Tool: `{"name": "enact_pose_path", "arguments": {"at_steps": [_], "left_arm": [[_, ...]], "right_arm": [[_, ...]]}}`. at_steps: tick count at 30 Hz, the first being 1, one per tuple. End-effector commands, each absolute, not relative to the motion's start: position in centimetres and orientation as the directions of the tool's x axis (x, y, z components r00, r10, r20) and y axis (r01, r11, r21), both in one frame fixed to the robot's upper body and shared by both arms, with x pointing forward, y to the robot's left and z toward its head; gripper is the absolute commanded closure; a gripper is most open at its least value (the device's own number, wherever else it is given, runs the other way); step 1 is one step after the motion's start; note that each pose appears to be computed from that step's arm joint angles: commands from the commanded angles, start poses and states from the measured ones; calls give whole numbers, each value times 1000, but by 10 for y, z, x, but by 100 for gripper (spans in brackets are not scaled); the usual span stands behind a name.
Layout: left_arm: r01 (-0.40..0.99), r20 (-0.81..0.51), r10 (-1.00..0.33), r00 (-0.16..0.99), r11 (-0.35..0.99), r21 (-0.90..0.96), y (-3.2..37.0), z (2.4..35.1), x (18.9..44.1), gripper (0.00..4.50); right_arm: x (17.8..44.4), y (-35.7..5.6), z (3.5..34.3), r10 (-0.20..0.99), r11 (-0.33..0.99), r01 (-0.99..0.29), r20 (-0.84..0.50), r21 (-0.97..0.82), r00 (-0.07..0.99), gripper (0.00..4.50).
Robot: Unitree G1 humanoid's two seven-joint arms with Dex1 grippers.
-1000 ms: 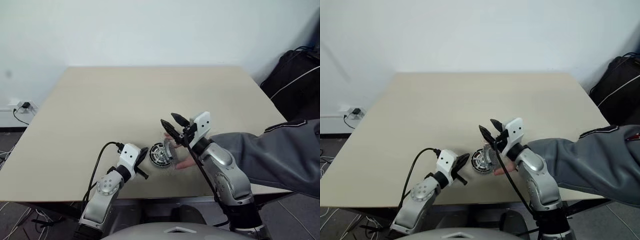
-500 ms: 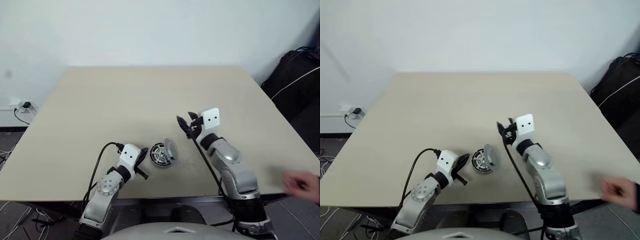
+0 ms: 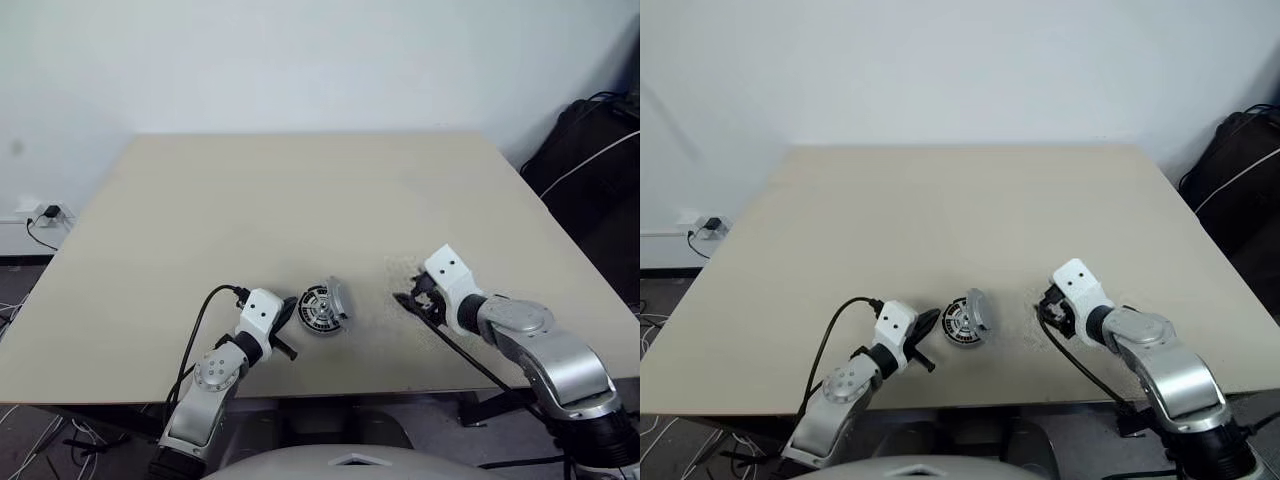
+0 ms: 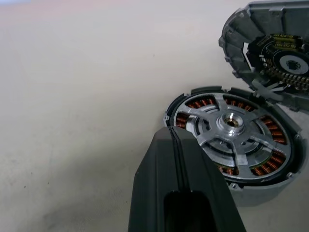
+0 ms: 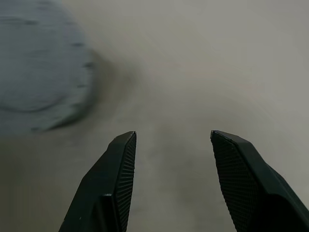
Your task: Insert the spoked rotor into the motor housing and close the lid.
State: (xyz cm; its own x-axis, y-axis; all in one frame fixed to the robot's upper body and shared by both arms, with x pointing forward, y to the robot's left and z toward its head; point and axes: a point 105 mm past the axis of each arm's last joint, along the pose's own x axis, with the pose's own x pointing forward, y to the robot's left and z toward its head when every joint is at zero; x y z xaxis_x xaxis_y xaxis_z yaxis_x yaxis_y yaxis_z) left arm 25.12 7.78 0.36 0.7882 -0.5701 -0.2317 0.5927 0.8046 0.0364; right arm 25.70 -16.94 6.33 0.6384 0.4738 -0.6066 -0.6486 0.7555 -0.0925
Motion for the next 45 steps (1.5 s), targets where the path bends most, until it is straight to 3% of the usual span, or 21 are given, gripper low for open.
{"name": "enact_pose_path", "arguments": {"at_steps": [1,5,17,45], "left_arm": [[601,-180,-585,791,797,53,73,20,254,450],[597,-182,-581,794,800,52,74,22,254,450],[582,-189,-563,804,811,56,78,18,258,450],[568,-181,-551,815,821,60,81,16,260,450]], "right_arm": [[251,-156,78,573,693,-719,-563,-54,595,189],[245,-138,82,671,630,-776,-517,19,532,189],[244,-110,70,761,543,-831,-489,121,427,189],[271,-70,56,808,515,-846,-410,140,423,189]]}}
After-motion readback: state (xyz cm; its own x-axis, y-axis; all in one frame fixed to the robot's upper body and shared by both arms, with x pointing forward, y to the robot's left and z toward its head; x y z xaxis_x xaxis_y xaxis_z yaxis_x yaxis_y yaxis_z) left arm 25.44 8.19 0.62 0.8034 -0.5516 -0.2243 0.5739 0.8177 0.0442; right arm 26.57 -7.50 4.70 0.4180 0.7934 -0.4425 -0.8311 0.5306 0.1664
